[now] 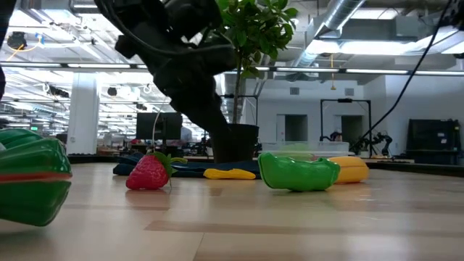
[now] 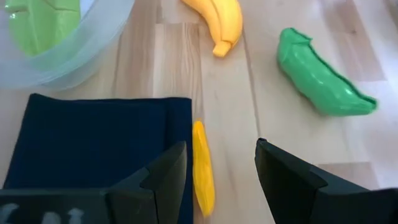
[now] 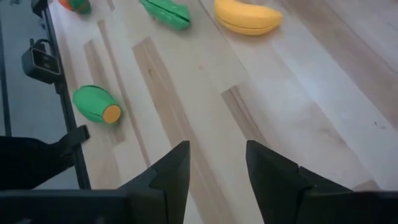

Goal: Pick and placing Produce into tupperware
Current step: Put the yellow corn into the transparent container

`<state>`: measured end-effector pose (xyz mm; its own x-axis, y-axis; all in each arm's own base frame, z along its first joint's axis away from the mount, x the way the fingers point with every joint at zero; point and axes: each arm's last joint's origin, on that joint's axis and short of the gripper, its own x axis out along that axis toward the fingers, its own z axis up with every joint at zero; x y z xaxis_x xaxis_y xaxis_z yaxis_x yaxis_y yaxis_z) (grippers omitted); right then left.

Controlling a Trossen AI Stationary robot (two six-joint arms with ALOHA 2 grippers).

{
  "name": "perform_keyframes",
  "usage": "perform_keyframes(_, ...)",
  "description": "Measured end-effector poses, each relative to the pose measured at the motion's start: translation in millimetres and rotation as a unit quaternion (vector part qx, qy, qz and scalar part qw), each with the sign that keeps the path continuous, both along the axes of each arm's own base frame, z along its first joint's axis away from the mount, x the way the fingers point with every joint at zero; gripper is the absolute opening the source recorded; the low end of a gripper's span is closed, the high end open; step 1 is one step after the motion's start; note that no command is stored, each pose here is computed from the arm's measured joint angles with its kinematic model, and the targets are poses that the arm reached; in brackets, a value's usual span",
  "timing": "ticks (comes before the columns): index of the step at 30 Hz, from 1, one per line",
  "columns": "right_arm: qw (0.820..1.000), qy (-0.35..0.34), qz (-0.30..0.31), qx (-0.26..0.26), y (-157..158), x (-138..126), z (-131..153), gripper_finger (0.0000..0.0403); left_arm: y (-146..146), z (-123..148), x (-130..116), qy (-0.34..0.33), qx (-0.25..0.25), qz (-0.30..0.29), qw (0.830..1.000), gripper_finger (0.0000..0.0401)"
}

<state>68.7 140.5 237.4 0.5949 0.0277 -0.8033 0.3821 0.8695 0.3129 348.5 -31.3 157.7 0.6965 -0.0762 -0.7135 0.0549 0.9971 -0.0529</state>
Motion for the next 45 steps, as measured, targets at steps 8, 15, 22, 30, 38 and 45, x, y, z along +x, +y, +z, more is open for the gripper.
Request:
perform_keyframes(8,1.0,0.003,0.003,-0.008,-0.8,-2.3,-0.4,0.0136,-3.2,-9.3,0.1,0.024,0.002,0.011,1.0,0.0177)
perform_keyframes(15,1.0,0.002,0.003,-0.027,-3.8,-3.0,-1.0,0.0133,-3.5,-14.3,-1.4,0.042,0.01,0.015,0.999,0.015)
perform_keyframes(22,1.0,-0.004,0.001,-0.03,-4.1,-2.7,-0.8,0.0132,-3.0,-25.4,-4.1,0.075,0.008,0.022,0.997,0.014)
perform_keyframes(30,1.0,-0.005,0.0,-0.03,-4.2,-2.2,-0.8,0.0134,-2.6,-23.5,-2.6,0.066,0.011,0.029,0.997,0.014)
perform_keyframes(38,0.999,-0.015,-0.004,-0.033,-4.5,-1.5,-0.4,0.0132,-6.2,-35.0,1.1,0.068,0.004,0.028,0.997,0.014)
perform_keyframes(45,0.999,-0.017,-0.006,-0.026,-3.6,-1.3,-0.1,0.0133,-8.2,-38.5,5.0,0.057,-0.013,0.039,0.997,0.0139)
